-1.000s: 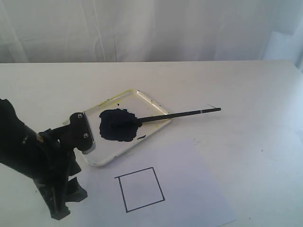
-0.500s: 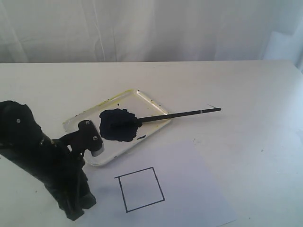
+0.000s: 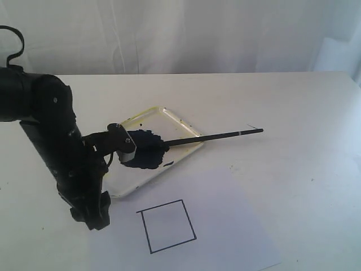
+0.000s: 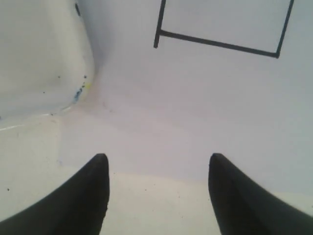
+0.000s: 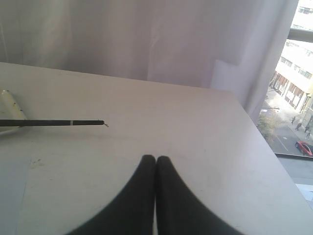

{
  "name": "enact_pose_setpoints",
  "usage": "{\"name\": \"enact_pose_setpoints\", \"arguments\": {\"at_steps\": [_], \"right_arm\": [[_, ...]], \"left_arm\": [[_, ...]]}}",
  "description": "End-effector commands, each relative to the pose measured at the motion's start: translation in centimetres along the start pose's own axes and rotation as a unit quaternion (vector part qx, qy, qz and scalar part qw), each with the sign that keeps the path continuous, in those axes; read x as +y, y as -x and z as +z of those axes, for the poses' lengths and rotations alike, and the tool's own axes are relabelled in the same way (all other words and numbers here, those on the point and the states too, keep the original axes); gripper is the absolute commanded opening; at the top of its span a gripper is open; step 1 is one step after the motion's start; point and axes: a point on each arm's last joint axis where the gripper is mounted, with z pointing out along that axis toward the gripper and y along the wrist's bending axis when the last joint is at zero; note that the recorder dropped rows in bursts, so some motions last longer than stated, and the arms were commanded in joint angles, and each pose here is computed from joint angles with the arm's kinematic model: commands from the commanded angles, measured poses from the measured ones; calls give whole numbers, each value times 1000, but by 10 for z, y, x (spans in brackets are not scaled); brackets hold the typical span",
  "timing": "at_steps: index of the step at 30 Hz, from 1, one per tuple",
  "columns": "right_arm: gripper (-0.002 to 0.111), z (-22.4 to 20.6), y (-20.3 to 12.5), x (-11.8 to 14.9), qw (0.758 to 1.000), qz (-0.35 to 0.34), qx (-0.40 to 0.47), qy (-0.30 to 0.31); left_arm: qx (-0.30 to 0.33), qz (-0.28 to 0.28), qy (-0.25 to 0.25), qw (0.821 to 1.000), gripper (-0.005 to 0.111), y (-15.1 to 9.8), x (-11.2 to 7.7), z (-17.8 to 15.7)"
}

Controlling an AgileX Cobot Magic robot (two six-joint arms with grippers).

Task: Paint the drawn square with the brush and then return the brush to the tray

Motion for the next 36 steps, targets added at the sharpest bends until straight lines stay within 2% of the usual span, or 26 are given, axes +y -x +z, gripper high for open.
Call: {"name": "enact_pose_setpoints", "arguments": {"at_steps": [1,9,17,28,36], "right_arm": [[0,0,1,0,1000,-3,-8,-4],[0,0,1,0,1000,-3,-8,-4],[0,0,1,0,1000,-3,-8,-4],[0,0,1,0,1000,-3,-8,-4],[0,0,1,0,1000,-3,-8,-4]], "left_arm": [[39,-10,-27,999,62,3,3,15],[43,-3,-25,999,62,6,7,23],[39,13,5,999,62,3,11,28],[41,50,7,998,62,13,-6,35],[62,45,31,997,62,9,-2,35]]}}
